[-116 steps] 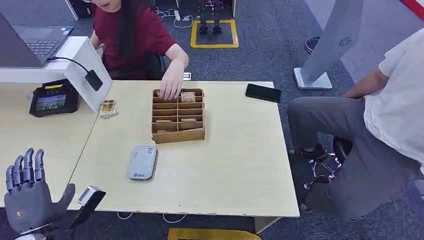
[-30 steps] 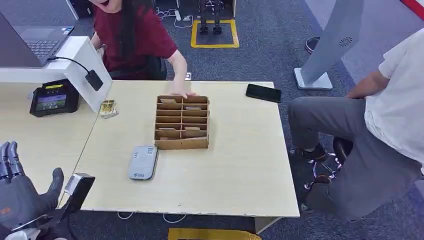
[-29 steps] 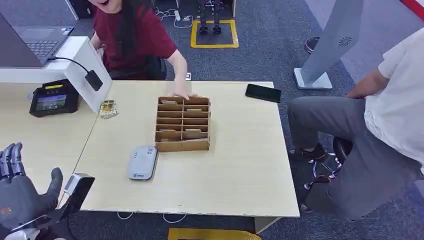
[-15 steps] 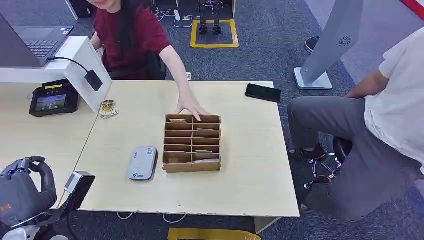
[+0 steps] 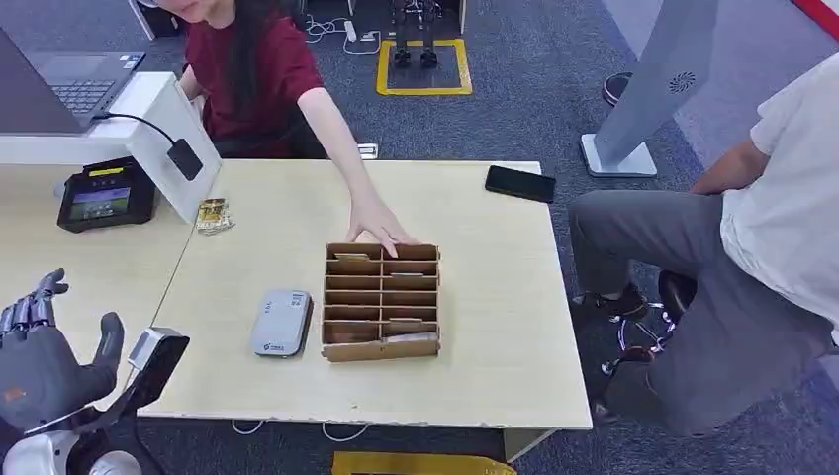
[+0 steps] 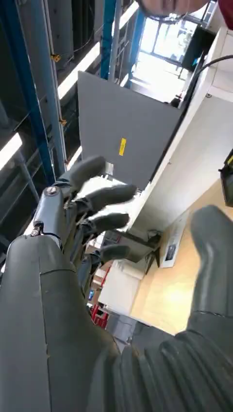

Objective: Pass the card to the sensor for recognition and then transmit it.

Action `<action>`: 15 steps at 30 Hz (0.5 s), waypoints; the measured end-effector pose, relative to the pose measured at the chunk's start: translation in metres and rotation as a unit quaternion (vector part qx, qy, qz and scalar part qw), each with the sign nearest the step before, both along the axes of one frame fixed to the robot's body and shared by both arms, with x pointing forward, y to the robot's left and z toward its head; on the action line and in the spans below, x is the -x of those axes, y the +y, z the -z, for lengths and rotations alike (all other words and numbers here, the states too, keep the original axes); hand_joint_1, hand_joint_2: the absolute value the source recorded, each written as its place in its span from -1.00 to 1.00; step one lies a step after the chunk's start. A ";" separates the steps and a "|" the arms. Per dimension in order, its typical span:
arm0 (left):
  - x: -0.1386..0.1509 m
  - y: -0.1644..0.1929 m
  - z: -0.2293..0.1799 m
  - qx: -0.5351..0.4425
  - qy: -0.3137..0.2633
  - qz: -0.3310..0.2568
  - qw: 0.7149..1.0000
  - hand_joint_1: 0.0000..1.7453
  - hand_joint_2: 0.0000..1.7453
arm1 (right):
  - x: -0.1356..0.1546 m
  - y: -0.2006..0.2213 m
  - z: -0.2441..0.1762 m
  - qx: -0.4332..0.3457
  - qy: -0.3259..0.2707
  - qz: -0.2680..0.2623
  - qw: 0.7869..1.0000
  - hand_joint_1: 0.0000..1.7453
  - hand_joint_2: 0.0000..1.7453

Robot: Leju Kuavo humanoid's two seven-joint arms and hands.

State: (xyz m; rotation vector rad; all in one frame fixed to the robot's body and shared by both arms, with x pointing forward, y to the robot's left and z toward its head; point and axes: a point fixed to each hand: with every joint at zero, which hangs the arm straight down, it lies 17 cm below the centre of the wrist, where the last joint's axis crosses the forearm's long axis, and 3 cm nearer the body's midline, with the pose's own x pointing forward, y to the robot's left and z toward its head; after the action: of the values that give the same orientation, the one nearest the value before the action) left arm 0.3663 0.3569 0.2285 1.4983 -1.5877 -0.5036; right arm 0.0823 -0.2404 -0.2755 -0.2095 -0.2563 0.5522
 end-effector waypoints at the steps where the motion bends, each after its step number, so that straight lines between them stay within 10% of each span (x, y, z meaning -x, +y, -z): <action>1: -0.001 0.000 -0.001 0.001 -0.001 0.002 1.000 -0.86 1.00 | 0.001 0.000 0.000 -0.007 0.009 0.035 0.999 -1.00 -1.00; 2: -0.002 -0.001 -0.003 0.001 -0.003 0.003 1.000 1.00 1.00 | 0.002 0.000 0.001 -0.021 0.017 0.091 0.995 -1.00 -1.00; 3: -0.004 -0.002 -0.003 0.002 -0.002 0.005 1.000 0.86 1.00 | 0.001 0.000 0.000 -0.031 0.020 0.145 0.989 -1.00 -1.00; 4: -0.006 -0.004 -0.003 0.001 0.002 0.009 1.000 -0.56 1.00 | -0.001 0.000 0.000 -0.038 0.020 0.186 0.982 -1.00 -1.00; 5: -0.007 -0.006 -0.002 0.000 0.006 0.011 1.000 -1.00 1.00 | -0.001 0.000 0.000 -0.039 0.020 0.200 0.979 -1.00 -1.00; 6: -0.007 -0.007 -0.001 -0.001 0.008 0.014 1.000 -1.00 1.00 | -0.001 -0.001 0.000 -0.037 0.020 0.205 0.978 -1.00 -1.00; 7: -0.007 -0.007 -0.002 -0.001 0.007 0.014 1.000 1.00 1.00 | 0.000 0.000 0.000 -0.038 0.021 0.207 0.977 -1.00 -1.00; 8: -0.007 -0.008 -0.002 0.002 0.005 0.015 1.000 1.00 1.00 | 0.001 0.002 0.000 -0.040 0.023 0.208 0.977 -1.00 -1.00; 9: -0.007 -0.010 -0.002 0.001 0.005 0.019 1.000 -0.40 1.00 | 0.002 0.002 0.000 -0.039 0.024 0.204 0.978 -1.00 -1.00; 10: -0.007 -0.011 -0.002 0.001 0.004 0.023 1.000 -1.00 1.00 | 0.003 0.003 0.000 -0.036 0.025 0.189 0.981 -1.00 -1.00; 11: -0.007 -0.013 -0.002 0.001 0.003 0.024 1.000 0.88 1.00 | 0.003 0.003 0.000 -0.032 0.025 0.167 0.985 -1.00 -1.00; 12: -0.006 -0.013 -0.003 0.001 0.001 0.024 1.000 1.00 1.00 | 0.002 0.003 0.000 -0.029 0.023 0.150 0.988 -1.00 -1.00; 13: -0.006 -0.012 -0.004 0.003 -0.002 0.024 1.000 0.26 1.00 | 0.000 0.003 -0.001 -0.027 0.019 0.134 0.990 -1.00 -1.00; 14: -0.006 -0.013 -0.003 0.004 -0.001 0.025 1.000 -1.00 1.00 | 0.000 0.003 -0.001 -0.026 0.017 0.128 0.991 -1.00 -1.00; 15: -0.006 -0.014 -0.003 0.004 0.000 0.027 1.000 -1.00 1.00 | -0.001 0.003 -0.001 -0.025 0.016 0.123 0.992 -1.00 -1.00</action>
State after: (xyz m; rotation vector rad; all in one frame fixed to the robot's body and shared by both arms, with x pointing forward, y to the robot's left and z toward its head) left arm 0.3726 0.3430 0.2312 1.4532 -1.6323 -0.5261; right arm 0.0832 -0.2371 -0.2746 -0.1812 -0.2090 0.3044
